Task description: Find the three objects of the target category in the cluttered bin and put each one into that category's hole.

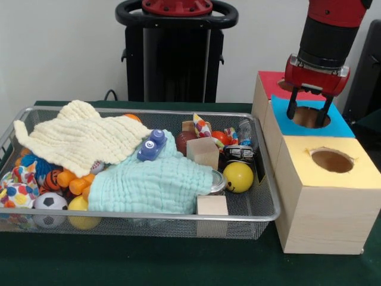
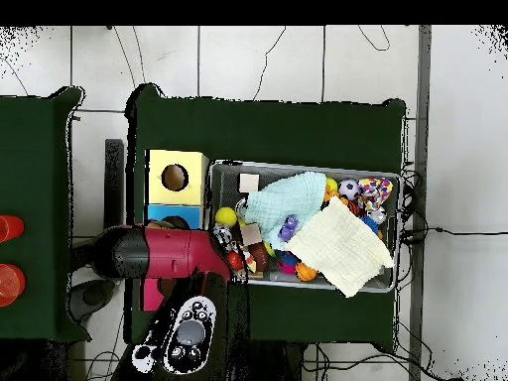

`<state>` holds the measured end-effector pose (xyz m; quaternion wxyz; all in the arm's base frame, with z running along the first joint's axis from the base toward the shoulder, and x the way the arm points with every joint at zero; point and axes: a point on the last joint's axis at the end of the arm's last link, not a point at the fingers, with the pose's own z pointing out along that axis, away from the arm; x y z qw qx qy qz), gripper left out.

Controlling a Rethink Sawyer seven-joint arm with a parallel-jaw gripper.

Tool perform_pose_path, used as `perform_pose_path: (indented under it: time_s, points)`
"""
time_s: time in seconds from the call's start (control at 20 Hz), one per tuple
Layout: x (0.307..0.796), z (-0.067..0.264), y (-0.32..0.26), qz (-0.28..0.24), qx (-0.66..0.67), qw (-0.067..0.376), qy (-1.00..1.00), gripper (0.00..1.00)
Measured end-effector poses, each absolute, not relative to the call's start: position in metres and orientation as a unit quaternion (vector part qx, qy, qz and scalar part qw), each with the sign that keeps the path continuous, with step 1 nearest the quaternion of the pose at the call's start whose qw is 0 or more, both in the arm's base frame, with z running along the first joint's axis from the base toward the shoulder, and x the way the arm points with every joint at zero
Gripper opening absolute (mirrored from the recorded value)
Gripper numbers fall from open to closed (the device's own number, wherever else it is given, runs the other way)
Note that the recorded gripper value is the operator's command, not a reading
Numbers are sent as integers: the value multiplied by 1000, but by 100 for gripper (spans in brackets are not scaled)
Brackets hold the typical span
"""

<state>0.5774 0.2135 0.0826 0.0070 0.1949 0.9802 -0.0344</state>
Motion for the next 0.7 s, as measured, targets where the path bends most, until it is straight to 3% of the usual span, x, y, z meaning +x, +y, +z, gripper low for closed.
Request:
perform_pose_path:
  time_s: [0.7]
  points:
    - [577, 84, 212, -37, 192, 3, 981, 100]
